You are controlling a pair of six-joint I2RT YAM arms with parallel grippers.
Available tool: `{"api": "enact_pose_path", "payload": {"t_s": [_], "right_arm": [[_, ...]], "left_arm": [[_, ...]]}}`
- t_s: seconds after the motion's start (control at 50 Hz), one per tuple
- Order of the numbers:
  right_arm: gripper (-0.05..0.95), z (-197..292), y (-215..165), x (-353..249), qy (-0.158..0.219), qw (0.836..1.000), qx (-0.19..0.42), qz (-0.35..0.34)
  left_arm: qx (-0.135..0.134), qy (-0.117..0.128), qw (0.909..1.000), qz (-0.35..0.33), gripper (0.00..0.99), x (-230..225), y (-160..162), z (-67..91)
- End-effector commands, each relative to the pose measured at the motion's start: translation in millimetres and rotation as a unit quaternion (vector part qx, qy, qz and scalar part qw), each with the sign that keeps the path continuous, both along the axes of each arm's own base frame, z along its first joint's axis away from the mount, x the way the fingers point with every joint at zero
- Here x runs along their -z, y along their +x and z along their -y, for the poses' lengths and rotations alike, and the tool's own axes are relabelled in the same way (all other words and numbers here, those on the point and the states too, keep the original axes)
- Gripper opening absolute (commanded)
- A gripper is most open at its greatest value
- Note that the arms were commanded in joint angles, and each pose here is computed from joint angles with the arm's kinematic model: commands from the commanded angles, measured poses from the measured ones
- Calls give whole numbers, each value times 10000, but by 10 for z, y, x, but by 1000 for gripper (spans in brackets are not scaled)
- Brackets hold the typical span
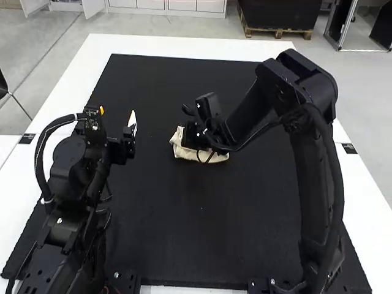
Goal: Fold the towel.
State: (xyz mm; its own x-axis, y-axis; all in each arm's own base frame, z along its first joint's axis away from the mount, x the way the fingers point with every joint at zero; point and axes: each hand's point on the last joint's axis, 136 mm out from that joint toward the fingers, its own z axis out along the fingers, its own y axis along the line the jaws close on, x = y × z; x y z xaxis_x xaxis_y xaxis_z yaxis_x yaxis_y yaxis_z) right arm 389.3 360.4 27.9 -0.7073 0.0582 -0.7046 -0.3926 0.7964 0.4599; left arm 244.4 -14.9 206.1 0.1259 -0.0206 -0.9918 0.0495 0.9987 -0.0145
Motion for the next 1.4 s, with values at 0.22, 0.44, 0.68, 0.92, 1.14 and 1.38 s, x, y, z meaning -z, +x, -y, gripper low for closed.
{"api": "enact_pose_path", "payload": {"t_s": [0.22, 0.44, 0.68, 0.92, 1.14, 1.38], "right_arm": [[-16, -152, -94, 188, -119, 9998, -149, -75], [-16, -285, -216, 285, -195, 9992, -339, -105], [-16, -373, -257, 246, -185, 9988, -445, -47], [-16, -386, -279, 330, -250, 9985, -485, -77], [-16, -358, -301, 491, -415, 9976, -538, -123], [-16, -309, -281, 526, -477, 9975, -504, -126]], "left_arm": [[71, 21, 9999, 71, 913, -26, -10, 25], [72, 13, 9999, 71, 913, -26, -10, 25], [72, 13, 9999, 71, 913, -26, -10, 25], [72, 14, 10000, 63, 913, -19, -8, 25], [72, 13, 9999, 71, 913, -26, -10, 25], [72, 13, 9999, 71, 913, -26, -10, 25]]}}
